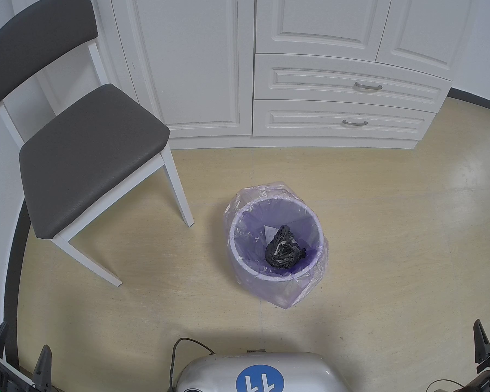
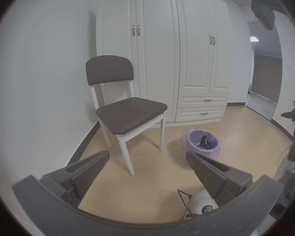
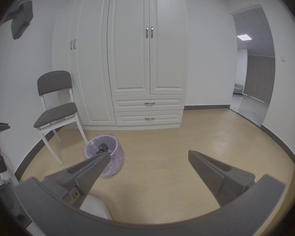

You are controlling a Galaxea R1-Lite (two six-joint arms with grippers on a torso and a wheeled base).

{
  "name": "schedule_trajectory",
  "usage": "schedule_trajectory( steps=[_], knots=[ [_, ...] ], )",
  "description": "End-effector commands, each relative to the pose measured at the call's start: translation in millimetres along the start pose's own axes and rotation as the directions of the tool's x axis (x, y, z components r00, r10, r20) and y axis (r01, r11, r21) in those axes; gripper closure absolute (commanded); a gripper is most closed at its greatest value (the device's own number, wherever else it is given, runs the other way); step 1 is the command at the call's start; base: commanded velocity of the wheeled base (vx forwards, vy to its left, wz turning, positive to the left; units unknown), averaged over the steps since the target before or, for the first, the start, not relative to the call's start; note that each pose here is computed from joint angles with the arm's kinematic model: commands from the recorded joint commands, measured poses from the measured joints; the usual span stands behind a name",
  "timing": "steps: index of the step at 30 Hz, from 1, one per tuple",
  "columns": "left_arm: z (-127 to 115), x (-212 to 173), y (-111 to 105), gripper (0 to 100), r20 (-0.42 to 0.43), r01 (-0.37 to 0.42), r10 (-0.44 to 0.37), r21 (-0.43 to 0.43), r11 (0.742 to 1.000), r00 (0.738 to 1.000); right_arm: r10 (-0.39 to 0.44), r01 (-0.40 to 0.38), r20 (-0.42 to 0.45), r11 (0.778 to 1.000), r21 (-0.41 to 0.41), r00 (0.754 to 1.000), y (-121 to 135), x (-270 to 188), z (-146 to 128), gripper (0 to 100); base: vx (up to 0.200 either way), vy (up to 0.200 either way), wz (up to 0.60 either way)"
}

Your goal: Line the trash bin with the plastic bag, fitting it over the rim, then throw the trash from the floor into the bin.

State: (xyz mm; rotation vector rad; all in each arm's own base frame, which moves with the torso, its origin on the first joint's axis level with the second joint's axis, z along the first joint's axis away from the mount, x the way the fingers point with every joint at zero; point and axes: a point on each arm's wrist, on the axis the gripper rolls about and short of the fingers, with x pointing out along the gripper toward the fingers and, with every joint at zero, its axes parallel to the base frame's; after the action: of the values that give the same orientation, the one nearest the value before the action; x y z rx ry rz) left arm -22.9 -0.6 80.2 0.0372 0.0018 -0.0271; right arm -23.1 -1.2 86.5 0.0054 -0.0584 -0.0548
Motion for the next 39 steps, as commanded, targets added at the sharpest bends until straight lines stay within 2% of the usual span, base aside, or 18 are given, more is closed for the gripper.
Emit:
schedule_trajectory(
  steps=[1, 3, 4, 6, 13, 18, 24, 28, 29, 39],
  knots=[
    [-3.4, 0.0, -0.2, 0, -0.005, 0.004, -0.004, 0.004, 1.000, 1.000, 0.058, -0.058, -0.002, 0.998, 0.001, 0.998, 1.3, -0.3, -4.9, 0, 0.000, 0.000, 0.00],
    [-3.4, 0.0, -0.2, 0, -0.005, 0.004, -0.004, 0.004, 1.000, 1.000, 0.078, -0.078, -0.003, 0.997, 0.001, 0.997, 1.7, -0.3, -5.4, 0, 0.000, 0.000, 0.00],
    [-3.4, 0.0, -0.2, 0, -0.005, 0.004, -0.004, 0.002, 1.000, 1.000, 0.118, -0.117, -0.004, 0.993, 0.001, 0.993, 2.6, -0.3, -5.4, 0, 0.000, 0.000, 0.00],
    [-3.4, 0.0, -0.2, 0, -0.005, 0.004, -0.004, 0.002, 1.000, 1.000, 0.130, -0.130, -0.004, 0.992, 0.001, 0.992, 2.9, -0.5, -5.1, 0, 0.000, 0.000, 0.00],
    [-3.5, -0.4, -0.2, 0, -0.001, 0.002, -0.002, 0.003, 1.000, 1.000, 0.096, -0.096, 0.012, 0.995, -0.020, 0.995, 2.1, -0.6, -3.0, 0, 0.000, 0.000, 0.00],
    [-3.5, -0.3, -0.2, 0, -0.002, 0.002, -0.002, 0.001, 1.000, 1.000, 0.044, -0.044, 0.011, 0.999, 0.013, 0.999, 1.0, -0.2, -4.0, 0, 0.000, 0.000, 0.00],
    [-3.5, -0.4, -0.2, 0, -0.001, 0.002, -0.002, 0.001, 1.000, 1.000, 0.049, -0.049, 0.009, 0.999, 0.016, 0.999, 1.1, -0.2, -4.1, 0, 0.000, 0.000, 0.00],
    [-3.5, -0.4, -0.2, 0, -0.001, 0.002, -0.002, 0.004, 1.000, 1.000, 0.049, -0.049, -0.017, 0.998, -0.029, 0.999, 1.1, -0.2, -6.8, 0, 0.000, 0.000, 0.00],
    [-3.5, -0.4, -0.2, 0, -0.001, 0.002, -0.002, 0.004, 1.000, 1.000, 0.048, -0.051, -0.049, 0.997, -0.050, 0.998, 1.1, -0.4, -9.8, 0, 0.000, 0.000, 0.00],
    [-3.5, 0.1, -0.1, 0, 0.010, 0.000, 0.000, 0.001, 1.000, 1.000, 0.042, -0.042, -0.052, 0.999, 0.014, 0.998, 0.8, -0.3, -10.4, 0, 0.000, 0.000, 0.00]
  ],
)
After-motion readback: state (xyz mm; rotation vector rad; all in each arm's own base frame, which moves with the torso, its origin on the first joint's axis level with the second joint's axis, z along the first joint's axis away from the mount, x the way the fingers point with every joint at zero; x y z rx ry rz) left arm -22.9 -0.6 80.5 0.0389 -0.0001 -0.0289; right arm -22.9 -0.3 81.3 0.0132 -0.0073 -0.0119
